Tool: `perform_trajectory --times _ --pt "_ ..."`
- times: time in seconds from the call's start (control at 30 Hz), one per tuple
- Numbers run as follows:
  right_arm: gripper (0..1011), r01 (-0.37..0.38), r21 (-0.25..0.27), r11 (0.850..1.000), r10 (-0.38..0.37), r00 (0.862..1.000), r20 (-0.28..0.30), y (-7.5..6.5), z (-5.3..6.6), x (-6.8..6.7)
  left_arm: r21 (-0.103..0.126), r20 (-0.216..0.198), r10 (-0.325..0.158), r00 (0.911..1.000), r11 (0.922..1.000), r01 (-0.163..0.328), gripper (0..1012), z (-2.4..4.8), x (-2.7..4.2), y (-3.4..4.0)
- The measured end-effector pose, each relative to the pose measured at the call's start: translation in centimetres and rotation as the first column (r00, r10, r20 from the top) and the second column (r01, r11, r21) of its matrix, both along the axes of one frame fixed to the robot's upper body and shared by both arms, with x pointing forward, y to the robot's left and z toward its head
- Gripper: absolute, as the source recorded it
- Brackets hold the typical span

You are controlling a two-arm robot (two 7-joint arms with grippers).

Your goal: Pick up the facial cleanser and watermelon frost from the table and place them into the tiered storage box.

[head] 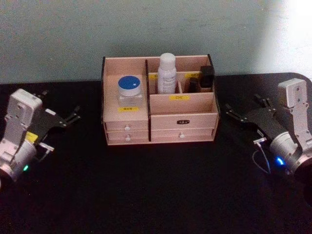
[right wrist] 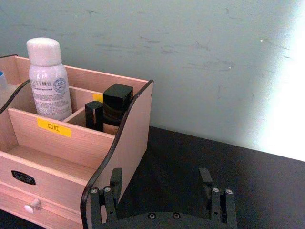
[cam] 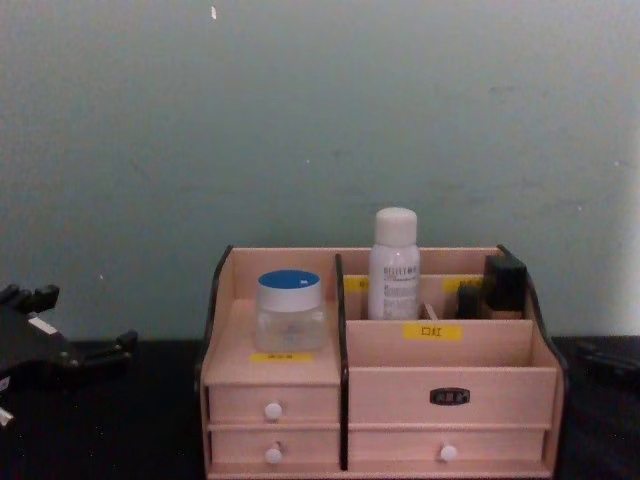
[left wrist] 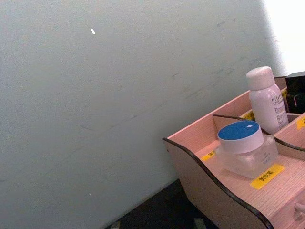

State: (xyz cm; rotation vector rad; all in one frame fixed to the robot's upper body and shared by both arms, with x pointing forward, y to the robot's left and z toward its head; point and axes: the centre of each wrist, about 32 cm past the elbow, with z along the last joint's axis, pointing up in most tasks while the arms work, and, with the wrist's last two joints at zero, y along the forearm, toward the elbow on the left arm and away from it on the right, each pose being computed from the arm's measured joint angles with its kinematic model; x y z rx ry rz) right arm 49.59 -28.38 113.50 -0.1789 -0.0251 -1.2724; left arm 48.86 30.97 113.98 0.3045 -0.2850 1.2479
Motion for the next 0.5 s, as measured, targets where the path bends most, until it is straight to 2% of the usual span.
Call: perform_trajectory --times 0.5 --pt "1003 0.000 0.000 1.000 0.000 1.000 0.000 0.00 0.00 0.00 0.000 0.000 0.000 1.0000 1.0000 0.000 1001 0.00 0.00 0.00"
